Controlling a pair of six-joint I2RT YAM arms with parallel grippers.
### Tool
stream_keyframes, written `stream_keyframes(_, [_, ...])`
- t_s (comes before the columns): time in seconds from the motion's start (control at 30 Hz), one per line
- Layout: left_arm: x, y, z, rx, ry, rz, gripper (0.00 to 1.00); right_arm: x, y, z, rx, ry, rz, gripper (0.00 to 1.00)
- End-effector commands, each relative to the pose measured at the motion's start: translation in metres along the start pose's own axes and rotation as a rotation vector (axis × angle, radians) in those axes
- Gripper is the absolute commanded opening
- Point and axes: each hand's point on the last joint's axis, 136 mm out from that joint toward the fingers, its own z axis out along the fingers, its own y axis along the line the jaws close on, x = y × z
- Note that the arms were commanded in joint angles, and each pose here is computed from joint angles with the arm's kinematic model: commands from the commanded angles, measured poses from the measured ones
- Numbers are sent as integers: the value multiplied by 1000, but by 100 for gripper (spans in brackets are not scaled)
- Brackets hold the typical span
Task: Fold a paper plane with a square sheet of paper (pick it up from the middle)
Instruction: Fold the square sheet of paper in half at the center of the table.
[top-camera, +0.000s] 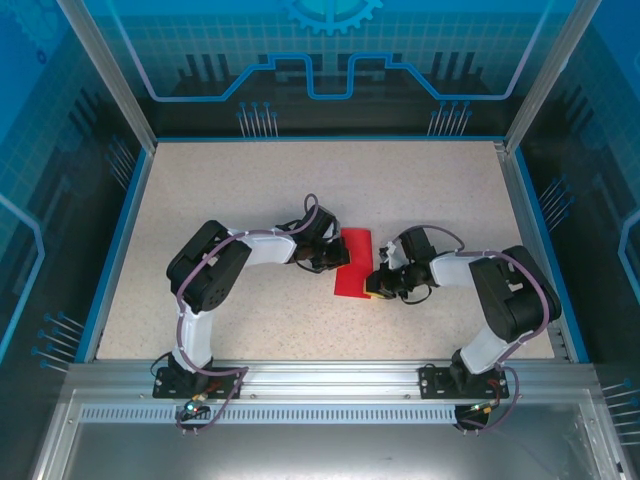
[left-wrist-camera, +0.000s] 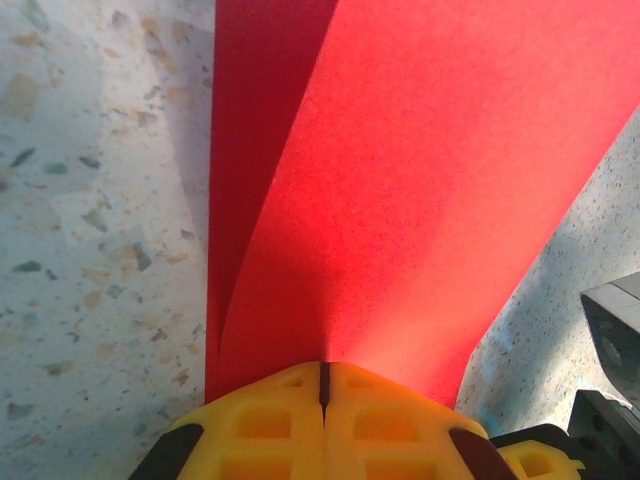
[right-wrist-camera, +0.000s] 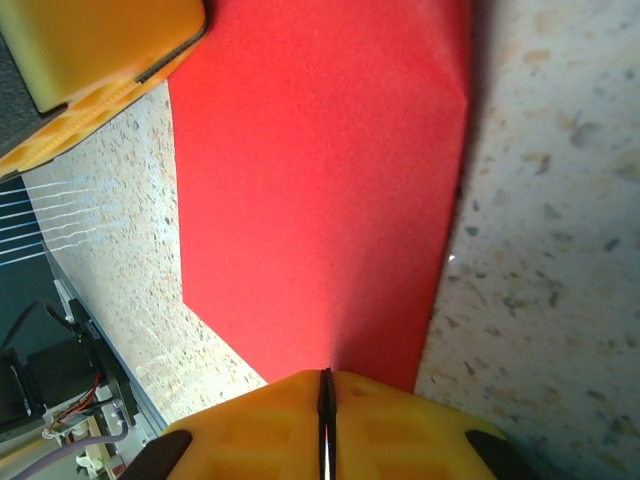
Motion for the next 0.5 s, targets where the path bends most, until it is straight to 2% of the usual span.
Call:
stream_keyframes(0.0, [38,60,20,-193,103,-38,0,6,1,-3,10,13,-2,11])
stream_keyframes(0.2, [38,60,20,-191,104,-39,0,10,19,-12,-43,2,-41,15])
stream_keyframes(0.47, [38,60,20,-194,103,-38,0,26,1,0,19,64,-20,14])
